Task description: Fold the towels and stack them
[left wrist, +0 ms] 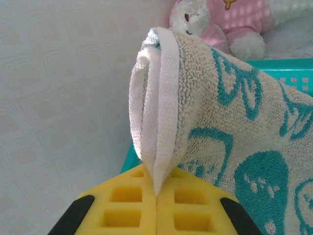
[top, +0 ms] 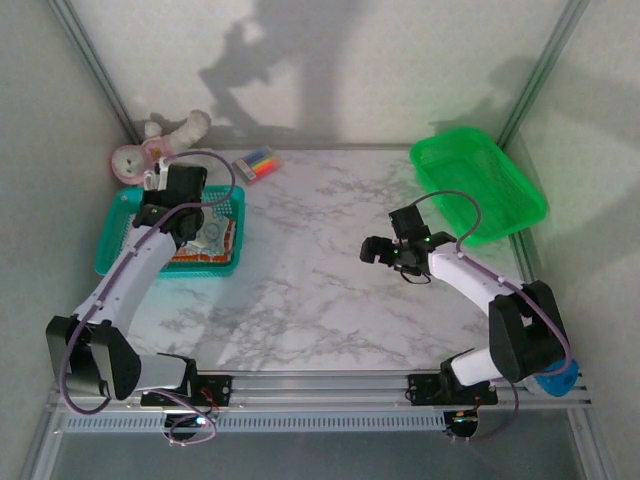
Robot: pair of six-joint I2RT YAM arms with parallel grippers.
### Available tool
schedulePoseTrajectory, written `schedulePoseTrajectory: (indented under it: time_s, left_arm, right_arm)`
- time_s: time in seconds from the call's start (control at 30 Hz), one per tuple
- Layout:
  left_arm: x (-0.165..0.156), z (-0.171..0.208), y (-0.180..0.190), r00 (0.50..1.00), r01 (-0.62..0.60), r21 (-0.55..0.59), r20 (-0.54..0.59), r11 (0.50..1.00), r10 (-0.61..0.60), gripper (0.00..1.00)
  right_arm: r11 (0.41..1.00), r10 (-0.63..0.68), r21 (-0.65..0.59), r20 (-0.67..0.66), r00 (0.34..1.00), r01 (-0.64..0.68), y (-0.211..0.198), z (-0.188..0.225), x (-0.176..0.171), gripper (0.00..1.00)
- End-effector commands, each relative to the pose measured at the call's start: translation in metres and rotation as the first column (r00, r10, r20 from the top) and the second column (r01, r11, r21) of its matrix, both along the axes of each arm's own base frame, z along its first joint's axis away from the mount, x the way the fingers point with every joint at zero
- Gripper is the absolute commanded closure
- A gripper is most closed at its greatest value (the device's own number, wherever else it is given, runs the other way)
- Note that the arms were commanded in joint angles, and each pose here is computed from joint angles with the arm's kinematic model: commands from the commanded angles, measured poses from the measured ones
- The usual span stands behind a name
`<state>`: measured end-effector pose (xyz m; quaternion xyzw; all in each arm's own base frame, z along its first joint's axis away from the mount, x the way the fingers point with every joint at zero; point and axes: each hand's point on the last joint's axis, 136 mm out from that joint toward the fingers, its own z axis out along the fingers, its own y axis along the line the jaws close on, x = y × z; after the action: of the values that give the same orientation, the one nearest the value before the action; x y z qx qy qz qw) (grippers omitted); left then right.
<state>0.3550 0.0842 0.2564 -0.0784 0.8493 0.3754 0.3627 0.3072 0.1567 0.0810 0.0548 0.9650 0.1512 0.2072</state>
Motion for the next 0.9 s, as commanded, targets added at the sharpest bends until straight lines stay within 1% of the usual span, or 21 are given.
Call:
schedulePoseTrajectory:
  time_s: [0.0,0.2,0.3,0.4,0.53,0.57,0.63,0.67,0.7,0.77,0.8,0.83,0.87]
  left_arm:
    - [0.001,-0.01,0.009,1.0,-0.031,0.006,0.001,0.999,0.031,1.0]
    - [0.004,-0.028,0.02,0.998,-0.067,-0.006,-0.007,0.998,0.067,1.0]
    - [0.008,-0.04,0.023,0.998,-0.07,-0.031,-0.01,0.997,0.07,0.96]
    - [0.011,-0.05,0.03,0.996,-0.091,-0.041,-0.017,0.995,0.09,0.95]
    - [0.017,-0.062,0.031,0.996,-0.085,-0.061,-0.031,0.994,0.083,0.92]
    - [0.018,-0.067,0.031,0.996,-0.083,-0.07,-0.044,0.994,0.08,0.88]
    - [0.02,-0.075,0.028,0.996,-0.073,-0.092,-0.063,0.993,0.068,0.84]
    - [0.021,-0.079,0.027,0.996,-0.069,-0.099,-0.071,0.993,0.063,0.81]
    - [0.022,-0.082,0.027,0.995,-0.07,-0.101,-0.078,0.992,0.062,0.75]
    - [0.021,-0.084,0.027,0.994,-0.073,-0.101,-0.084,0.992,0.065,0.51]
    - [0.02,-0.083,0.028,0.994,-0.08,-0.094,-0.085,0.992,0.072,0.5]
    - [0.02,-0.084,0.029,0.993,-0.083,-0.09,-0.088,0.992,0.075,0.46]
    - [0.019,-0.083,0.03,0.992,-0.091,-0.082,-0.092,0.993,0.083,0.39]
  right_arm:
    - [1.0,-0.01,0.014,-0.012,1.0,0.01,0.0,-0.004,0.001,0.01]
    - [1.0,-0.011,0.017,-0.012,1.0,0.012,0.0,-0.004,0.001,0.01]
    - [1.0,-0.011,0.018,-0.012,1.0,0.011,0.0,-0.004,0.001,0.01]
    - [1.0,-0.012,0.02,-0.01,1.0,0.013,0.0,-0.004,0.001,0.01]
    - [1.0,-0.015,0.021,-0.007,1.0,0.015,-0.001,-0.003,0.002,0.01]
    - [1.0,-0.017,0.019,-0.009,1.0,0.017,-0.001,-0.004,0.001,0.01]
    - [1.0,-0.018,0.019,-0.007,1.0,0.018,-0.002,-0.003,0.001,0.01]
    - [1.0,-0.019,0.021,-0.003,1.0,0.019,-0.002,-0.002,0.002,0.01]
    - [1.0,-0.018,0.021,-0.003,1.0,0.018,-0.002,-0.002,0.002,0.01]
    - [1.0,-0.022,0.021,0.0,1.0,0.022,-0.003,0.0,0.002,0.01]
    - [1.0,-0.022,0.021,0.003,1.0,0.022,-0.003,0.0,0.002,0.01]
    - [1.0,-0.023,0.021,0.003,1.0,0.023,-0.004,0.0,0.002,0.01]
    - [0.999,-0.027,0.023,0.004,1.0,0.026,-0.004,0.0,0.002,0.01]
